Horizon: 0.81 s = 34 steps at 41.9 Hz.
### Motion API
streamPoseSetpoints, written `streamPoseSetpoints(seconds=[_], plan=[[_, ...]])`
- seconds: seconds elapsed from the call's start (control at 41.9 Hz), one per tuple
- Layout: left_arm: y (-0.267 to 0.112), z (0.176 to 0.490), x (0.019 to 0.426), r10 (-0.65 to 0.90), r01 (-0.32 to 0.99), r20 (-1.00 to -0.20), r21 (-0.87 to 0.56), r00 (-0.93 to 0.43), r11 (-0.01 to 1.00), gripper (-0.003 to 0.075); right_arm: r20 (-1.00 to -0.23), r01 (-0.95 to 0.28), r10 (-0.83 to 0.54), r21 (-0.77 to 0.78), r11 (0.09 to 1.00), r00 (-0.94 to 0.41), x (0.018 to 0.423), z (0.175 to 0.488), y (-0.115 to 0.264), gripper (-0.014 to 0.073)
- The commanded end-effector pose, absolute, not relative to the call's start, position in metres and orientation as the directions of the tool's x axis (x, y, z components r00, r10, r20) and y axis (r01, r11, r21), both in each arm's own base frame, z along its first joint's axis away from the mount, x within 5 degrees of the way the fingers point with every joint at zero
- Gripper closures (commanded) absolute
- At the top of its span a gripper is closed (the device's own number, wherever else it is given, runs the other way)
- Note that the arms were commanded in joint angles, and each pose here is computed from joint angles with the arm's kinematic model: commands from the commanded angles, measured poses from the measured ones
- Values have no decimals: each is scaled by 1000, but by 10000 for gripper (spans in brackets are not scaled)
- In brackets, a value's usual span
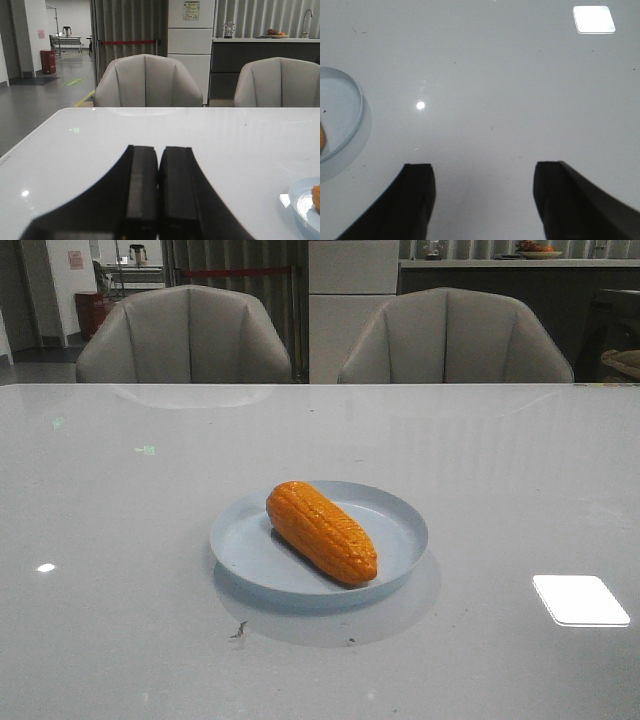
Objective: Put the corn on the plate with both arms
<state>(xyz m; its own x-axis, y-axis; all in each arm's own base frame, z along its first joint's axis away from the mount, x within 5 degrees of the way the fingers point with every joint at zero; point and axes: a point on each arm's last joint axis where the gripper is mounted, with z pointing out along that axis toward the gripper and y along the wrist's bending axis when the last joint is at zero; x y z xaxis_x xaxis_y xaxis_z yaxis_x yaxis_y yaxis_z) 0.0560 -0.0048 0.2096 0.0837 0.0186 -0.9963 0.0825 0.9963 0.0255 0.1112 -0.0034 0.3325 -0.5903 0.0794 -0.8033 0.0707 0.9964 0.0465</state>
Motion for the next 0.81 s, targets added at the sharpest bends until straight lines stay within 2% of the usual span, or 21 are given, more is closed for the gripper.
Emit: streamPoseSetpoints(seconds=[0.0, 0.477, 0.645, 0.788], plan=[[-5, 206, 55, -12, 89, -989, 1, 149, 996, 627, -854, 72, 79, 49, 996, -514, 113, 346, -4, 69], [-5, 206, 55, -12, 89, -989, 1, 149, 996, 627, -866, 74, 66, 33, 997, -496, 113, 348, -5, 88], [-5, 206, 55, -12, 89, -989, 1, 149, 996, 627, -893, 70, 65, 37, 997, -445, 110, 346, -5, 227], [-5, 206, 55, -12, 89, -989, 1, 149, 996, 627, -954, 58, 57, 42, 997, -296, 99, 339, -4, 391]])
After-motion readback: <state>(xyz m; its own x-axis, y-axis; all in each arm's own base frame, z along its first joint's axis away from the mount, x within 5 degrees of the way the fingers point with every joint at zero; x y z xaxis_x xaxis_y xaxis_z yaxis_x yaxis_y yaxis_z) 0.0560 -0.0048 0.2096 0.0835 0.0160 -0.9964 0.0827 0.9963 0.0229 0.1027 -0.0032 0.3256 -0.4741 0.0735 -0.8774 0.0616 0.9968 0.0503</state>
